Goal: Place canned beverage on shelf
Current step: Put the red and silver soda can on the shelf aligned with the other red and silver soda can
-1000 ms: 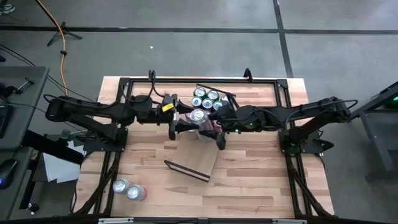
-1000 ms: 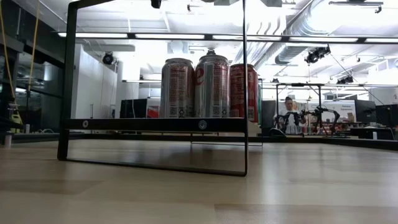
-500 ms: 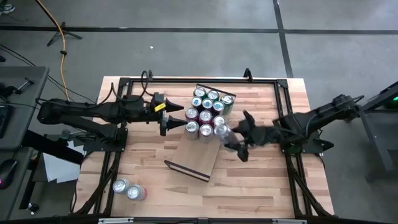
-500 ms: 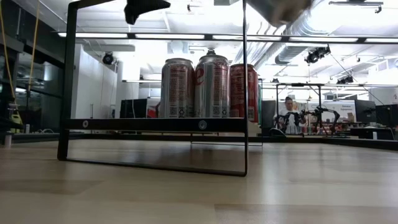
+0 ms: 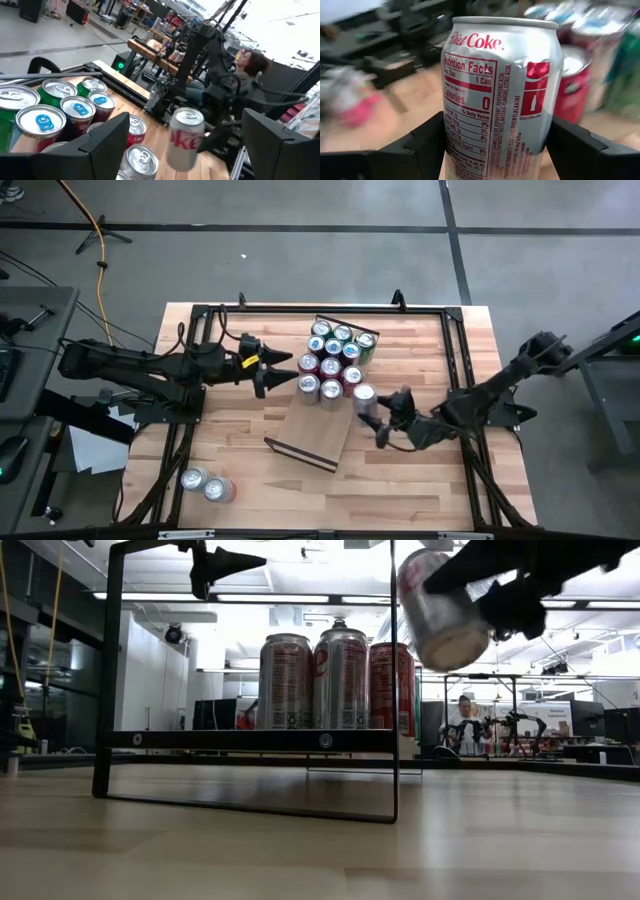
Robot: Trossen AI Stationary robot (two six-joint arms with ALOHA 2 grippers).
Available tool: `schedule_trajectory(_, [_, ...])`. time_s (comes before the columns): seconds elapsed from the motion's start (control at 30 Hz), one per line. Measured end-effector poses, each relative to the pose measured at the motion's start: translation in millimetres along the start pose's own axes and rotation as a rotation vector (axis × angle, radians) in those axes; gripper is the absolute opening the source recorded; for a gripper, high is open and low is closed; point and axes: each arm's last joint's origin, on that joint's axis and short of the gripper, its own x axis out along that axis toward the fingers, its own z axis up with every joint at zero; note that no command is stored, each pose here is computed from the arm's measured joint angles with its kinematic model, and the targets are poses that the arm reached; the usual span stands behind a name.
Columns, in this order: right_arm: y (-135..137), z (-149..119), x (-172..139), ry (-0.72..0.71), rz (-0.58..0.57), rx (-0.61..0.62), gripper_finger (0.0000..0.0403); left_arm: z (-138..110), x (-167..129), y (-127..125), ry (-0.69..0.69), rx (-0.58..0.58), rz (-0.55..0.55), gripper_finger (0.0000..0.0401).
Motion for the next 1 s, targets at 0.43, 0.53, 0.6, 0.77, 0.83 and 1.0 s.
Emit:
schedule_trajectory(0.43, [10.3,-46.8,41.7,-0.052,-0.102,-0.23,0.0272,0.5,-0.1,0.4,-0.009,0.034,0.015,0.0296])
schedule_trajectory(0.53, [9.8,-53.2,47.8,-0.076,-0.135,-0.224,0.0272,0.4,-0.1,0.4,-0.008,0.035,0.015,0.0296])
schedule_trajectory(0.6, [9.6,-56.4,51.6,-0.079,-0.136,-0.217,0.0272,0.4,-0.1,0.7,-0.012,0.035,0.022,0.0296])
schedule_trajectory(0.77, [5.1,-60.5,60.8,-0.086,-0.173,-0.217,0.0272,0.8,-0.1,1.5,-0.027,0.036,0.051,0.0296])
schedule_trajectory(0.83, [2.9,-59.5,63.5,-0.087,-0.184,-0.216,0.0272,0.9,-0.1,1.8,-0.03,0.038,0.058,0.0296])
schedule_trajectory(1.0, [0.3,-56.3,67.3,-0.093,-0.201,-0.246,0.0272,0.8,0.0,1.8,-0.029,0.039,0.059,0.0296])
